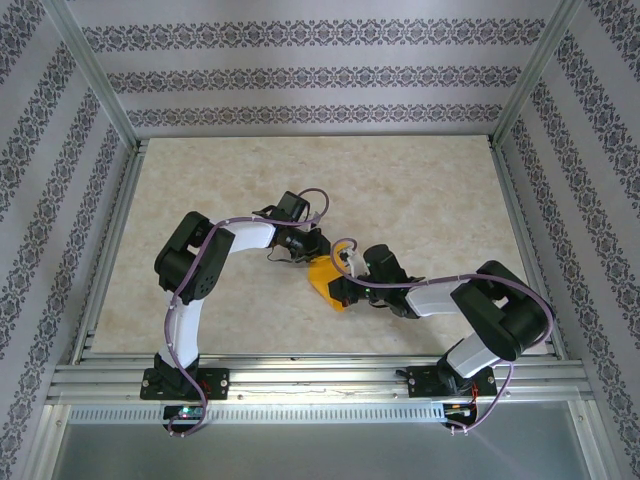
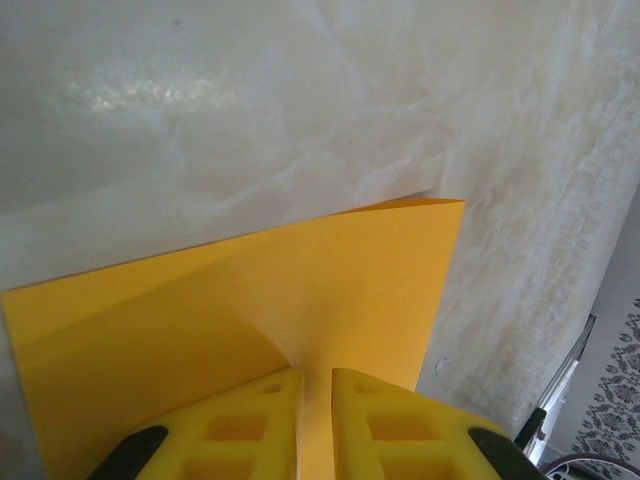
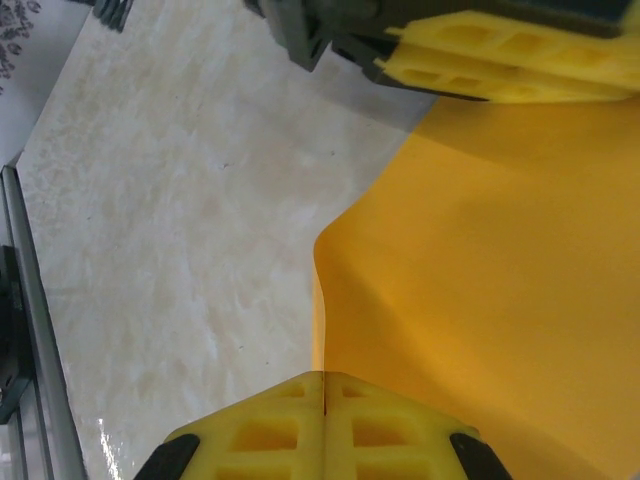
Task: Fold a paper plane with a square sheet of paper (pick it up from the middle)
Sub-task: Third fold the triangle at the center of the table.
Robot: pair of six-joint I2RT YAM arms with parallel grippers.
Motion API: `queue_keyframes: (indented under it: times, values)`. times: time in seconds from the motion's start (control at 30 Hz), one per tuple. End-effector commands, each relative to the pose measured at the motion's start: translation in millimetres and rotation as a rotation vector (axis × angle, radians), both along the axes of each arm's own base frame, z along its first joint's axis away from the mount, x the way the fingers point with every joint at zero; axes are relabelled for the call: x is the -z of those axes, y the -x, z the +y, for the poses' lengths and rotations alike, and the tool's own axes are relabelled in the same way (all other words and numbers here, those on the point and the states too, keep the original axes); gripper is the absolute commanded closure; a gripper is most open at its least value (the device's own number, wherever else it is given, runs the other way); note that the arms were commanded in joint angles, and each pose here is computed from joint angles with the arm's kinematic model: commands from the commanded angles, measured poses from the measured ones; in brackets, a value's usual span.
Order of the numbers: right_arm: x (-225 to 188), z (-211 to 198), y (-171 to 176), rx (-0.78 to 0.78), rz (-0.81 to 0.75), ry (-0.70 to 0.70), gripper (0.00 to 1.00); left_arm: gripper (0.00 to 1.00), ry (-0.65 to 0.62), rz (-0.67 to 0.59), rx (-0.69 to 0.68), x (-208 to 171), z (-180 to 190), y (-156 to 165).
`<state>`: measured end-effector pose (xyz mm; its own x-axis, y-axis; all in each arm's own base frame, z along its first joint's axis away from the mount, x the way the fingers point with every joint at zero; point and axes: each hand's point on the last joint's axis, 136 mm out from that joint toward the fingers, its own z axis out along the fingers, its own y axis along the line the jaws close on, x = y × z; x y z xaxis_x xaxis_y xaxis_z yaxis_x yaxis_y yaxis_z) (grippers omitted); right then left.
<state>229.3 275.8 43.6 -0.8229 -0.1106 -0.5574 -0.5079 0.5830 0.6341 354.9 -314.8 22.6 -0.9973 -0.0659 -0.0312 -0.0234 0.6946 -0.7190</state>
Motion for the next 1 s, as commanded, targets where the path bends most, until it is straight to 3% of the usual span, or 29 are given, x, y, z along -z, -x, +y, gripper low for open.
queue_keyframes:
  times: [0.0, 0.6, 0.97]
  values:
    - [-4.7, -0.1, -7.4, 0.021, 0.023, -0.021, 1.00, 0.85, -0.082, 0.058, 0.021, 20.1, 9.4, 15.6]
    - [15.3, -24.3, -29.0, 0.175, 0.057, 0.101, 1.00, 0.86, -0.059, 0.034, -0.002, 10.2, 6.6, 12.2]
    - [18.4, -25.7, -31.6, 0.177, 0.062, 0.125, 1.00, 0.86, -0.052, 0.029, -0.010, 7.6, 5.8, 10.8]
